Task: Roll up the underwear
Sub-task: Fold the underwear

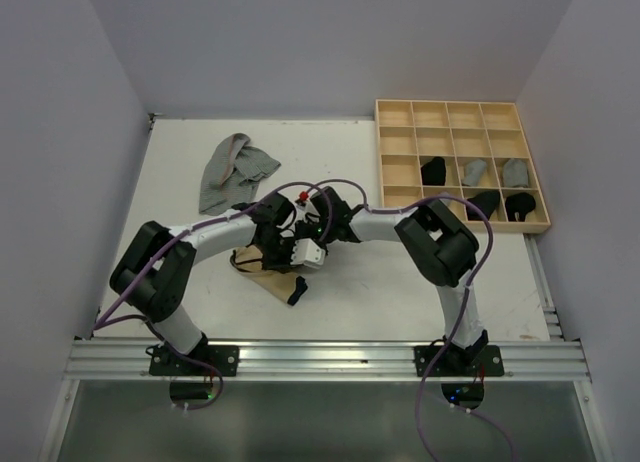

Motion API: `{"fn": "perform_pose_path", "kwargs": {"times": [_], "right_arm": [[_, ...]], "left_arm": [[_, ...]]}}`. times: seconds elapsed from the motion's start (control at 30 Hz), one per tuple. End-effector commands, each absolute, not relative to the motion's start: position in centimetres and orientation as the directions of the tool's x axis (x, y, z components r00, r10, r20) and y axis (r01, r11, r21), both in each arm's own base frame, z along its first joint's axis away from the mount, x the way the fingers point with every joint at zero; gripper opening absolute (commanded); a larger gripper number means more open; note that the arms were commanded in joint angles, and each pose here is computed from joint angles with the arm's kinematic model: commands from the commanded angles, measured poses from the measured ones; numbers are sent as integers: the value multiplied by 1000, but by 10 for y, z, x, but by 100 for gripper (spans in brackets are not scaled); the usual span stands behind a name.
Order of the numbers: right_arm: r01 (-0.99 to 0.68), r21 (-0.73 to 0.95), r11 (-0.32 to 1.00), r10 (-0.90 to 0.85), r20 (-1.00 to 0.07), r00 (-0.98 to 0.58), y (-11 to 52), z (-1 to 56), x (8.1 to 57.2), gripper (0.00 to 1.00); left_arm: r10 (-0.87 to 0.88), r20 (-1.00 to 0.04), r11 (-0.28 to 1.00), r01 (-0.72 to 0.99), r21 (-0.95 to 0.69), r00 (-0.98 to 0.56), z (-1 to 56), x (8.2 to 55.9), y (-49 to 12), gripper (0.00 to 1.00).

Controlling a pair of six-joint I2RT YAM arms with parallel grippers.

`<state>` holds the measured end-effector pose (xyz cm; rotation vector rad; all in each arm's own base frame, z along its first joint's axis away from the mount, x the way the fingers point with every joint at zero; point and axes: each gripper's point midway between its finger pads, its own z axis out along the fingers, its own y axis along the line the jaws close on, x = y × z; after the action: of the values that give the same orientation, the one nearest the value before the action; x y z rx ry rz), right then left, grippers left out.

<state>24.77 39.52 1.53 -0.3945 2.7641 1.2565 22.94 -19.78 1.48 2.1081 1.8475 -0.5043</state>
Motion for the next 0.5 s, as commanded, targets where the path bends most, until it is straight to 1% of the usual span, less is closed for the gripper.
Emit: {"fn": "perform_pose_path", "kwargs": {"times": [0.0,0.07,0.1,0.17,0.2,0.27,0.33,0.47], "right_arm": [[-245,682,689,-120,-226,-967,368,31,267,14],[-228,694,683,-85,-235,-968,358,43,270,15],[-243,707,664,-78,-258,-963,359,60,271,15],[-244,721,649,-79,-255,-964,360,70,266,15],[-222,738,637,-65,-236,-970,361,75,264,15],[-217,764,608,-66,-223,-972,365,85,255,15],[-205,764,612,-66,-209,-976,363,85,247,15],[-147,785,602,-29,-162,-986,360,84,231,14]], "left_arm": [[872,-480,-112,994,7,102,10,235,-205,25],[865,-492,-108,994,6,97,11,235,-207,27],[864,-495,-107,994,4,95,11,233,-207,28],[859,-504,-103,995,6,92,12,234,-208,29],[856,-509,-103,995,6,92,13,234,-210,30],[847,-525,-98,995,4,85,17,234,-213,35],[842,-532,-97,995,9,87,20,235,-214,38],[840,-537,-85,996,13,78,24,235,-214,41]]}}
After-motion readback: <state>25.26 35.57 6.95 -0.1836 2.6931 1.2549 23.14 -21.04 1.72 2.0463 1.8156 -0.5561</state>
